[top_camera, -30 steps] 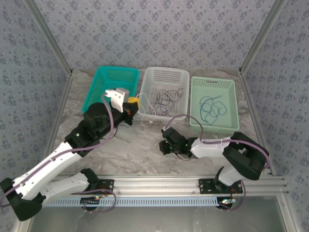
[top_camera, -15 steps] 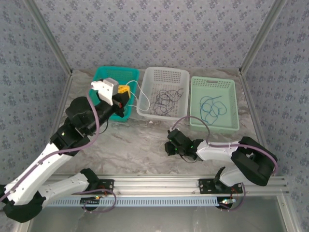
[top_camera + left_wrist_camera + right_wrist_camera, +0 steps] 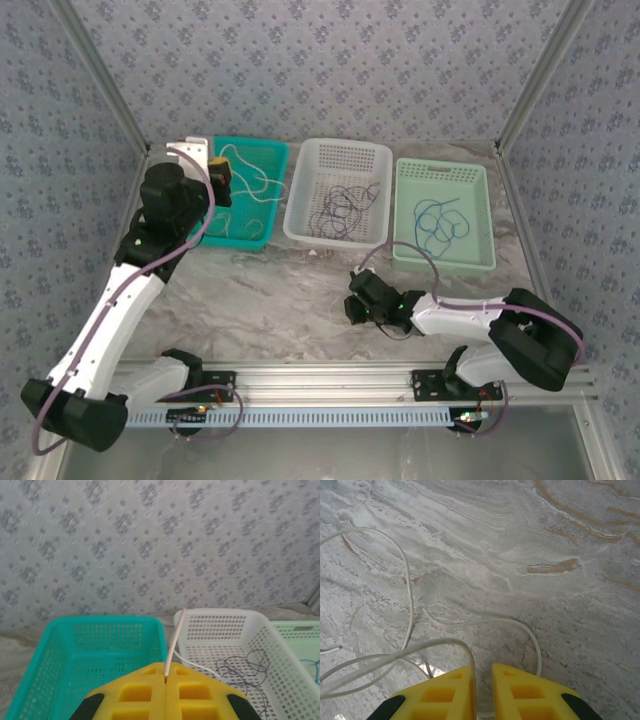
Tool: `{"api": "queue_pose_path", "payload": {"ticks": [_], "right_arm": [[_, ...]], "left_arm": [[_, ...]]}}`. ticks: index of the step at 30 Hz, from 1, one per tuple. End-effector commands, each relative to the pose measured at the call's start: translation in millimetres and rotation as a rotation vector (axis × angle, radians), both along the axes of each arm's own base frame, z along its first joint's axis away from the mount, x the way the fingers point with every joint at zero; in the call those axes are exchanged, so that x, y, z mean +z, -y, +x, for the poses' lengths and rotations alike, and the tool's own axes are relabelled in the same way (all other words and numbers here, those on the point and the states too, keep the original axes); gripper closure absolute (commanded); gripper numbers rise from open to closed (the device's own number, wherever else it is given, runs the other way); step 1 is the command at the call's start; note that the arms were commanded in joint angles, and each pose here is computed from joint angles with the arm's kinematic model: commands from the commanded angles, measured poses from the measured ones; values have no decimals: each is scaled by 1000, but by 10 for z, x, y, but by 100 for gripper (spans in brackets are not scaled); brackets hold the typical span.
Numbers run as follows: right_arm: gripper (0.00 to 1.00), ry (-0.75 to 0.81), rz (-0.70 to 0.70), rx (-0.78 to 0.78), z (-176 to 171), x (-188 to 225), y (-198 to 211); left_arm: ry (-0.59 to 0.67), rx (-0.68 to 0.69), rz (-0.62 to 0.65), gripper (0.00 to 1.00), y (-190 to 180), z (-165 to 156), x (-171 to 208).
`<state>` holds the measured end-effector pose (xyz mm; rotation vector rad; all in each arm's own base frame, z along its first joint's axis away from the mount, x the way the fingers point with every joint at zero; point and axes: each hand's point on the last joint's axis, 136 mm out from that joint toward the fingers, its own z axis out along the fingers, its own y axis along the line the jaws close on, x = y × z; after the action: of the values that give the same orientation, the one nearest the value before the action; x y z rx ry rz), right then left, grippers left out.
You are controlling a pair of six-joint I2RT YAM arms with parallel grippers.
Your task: Untangle the cables
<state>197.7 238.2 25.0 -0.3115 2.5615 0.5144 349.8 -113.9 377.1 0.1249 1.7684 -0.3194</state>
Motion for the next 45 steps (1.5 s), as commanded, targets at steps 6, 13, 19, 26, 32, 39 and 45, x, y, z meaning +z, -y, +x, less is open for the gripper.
{"api": "queue_pose_path", "payload": {"ticks": [6, 13, 19, 26, 32, 39, 45], "right_arm": [[80, 3, -48, -26, -36, -21, 137], [76, 5, -49, -22, -52, 16, 160], [76, 15, -26, -24, -71, 76, 174], [77, 32, -9, -21, -86, 124, 194], [77, 49, -10, -20, -78, 198, 216], [67, 101, 9, -53, -47, 383, 306], [51, 140, 49, -37, -37, 544, 277]], "left_arm": [[-51, 45, -92, 96, -267, 362, -185], [-197, 119, -129, 96, -523, 815, -769], [-284, 205, -102, 96, -697, 1098, -1119], [-451, 206, -135, 45, -643, 1069, -1604], [-412, 164, -43, 5, -339, 801, -1562], [-329, 18, 49, 1, 202, 294, -1372], [-353, -119, 71, 3, 566, -256, -1587]]}}
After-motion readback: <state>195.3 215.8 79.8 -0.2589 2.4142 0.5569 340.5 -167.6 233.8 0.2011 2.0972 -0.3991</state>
